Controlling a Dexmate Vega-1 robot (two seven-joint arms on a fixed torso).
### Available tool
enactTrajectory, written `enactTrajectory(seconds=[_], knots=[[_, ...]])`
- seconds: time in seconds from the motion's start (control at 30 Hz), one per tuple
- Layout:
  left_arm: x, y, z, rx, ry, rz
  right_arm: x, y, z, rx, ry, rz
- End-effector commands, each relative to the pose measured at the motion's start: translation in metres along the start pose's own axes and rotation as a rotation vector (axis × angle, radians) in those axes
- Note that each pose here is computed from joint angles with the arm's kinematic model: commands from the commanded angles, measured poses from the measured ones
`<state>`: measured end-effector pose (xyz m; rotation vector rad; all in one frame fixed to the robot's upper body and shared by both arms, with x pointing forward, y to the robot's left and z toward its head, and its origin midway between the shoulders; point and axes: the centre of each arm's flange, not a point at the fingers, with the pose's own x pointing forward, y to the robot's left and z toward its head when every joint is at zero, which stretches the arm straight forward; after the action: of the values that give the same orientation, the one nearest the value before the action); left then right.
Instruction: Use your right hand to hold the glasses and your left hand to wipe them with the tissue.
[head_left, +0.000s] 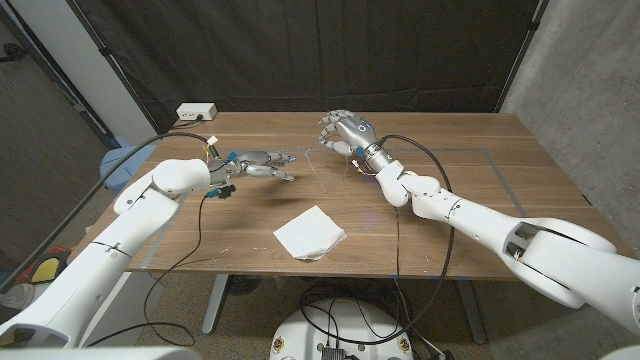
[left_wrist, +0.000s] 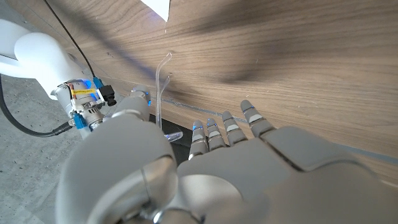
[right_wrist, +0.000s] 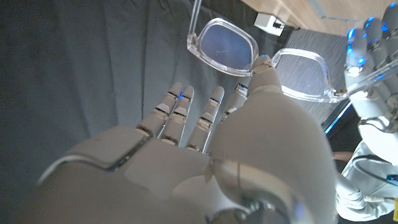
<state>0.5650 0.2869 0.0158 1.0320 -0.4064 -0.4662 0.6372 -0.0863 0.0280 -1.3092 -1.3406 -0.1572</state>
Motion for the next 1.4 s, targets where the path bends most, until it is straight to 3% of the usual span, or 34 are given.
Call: enactTrajectory(seconds=[0.03,0.33,0.63,1.0,1.4], knots=[[0.010,0.001,0.014,0.072,-0.025,-0.054,-0.018,-0.020,-0.009,-0.021,0.061,-0.099],[0.017,-0.002,0.040,0.196,-0.052,-0.167,-0.023,-0.029,-0.012,-0.043,0.110,-0.136],[0.016,0.000,0.062,0.310,-0.078,-0.267,-0.025,-0.028,-0.017,-0.057,0.145,-0.147],[0.009,-0.004,0.086,0.475,-0.070,-0.311,-0.024,-0.030,-0.025,-0.029,0.201,-0.176],[0.001,-0.021,0.104,0.647,-0.055,-0.333,-0.024,-0.038,-0.022,0.025,0.262,-0.259]])
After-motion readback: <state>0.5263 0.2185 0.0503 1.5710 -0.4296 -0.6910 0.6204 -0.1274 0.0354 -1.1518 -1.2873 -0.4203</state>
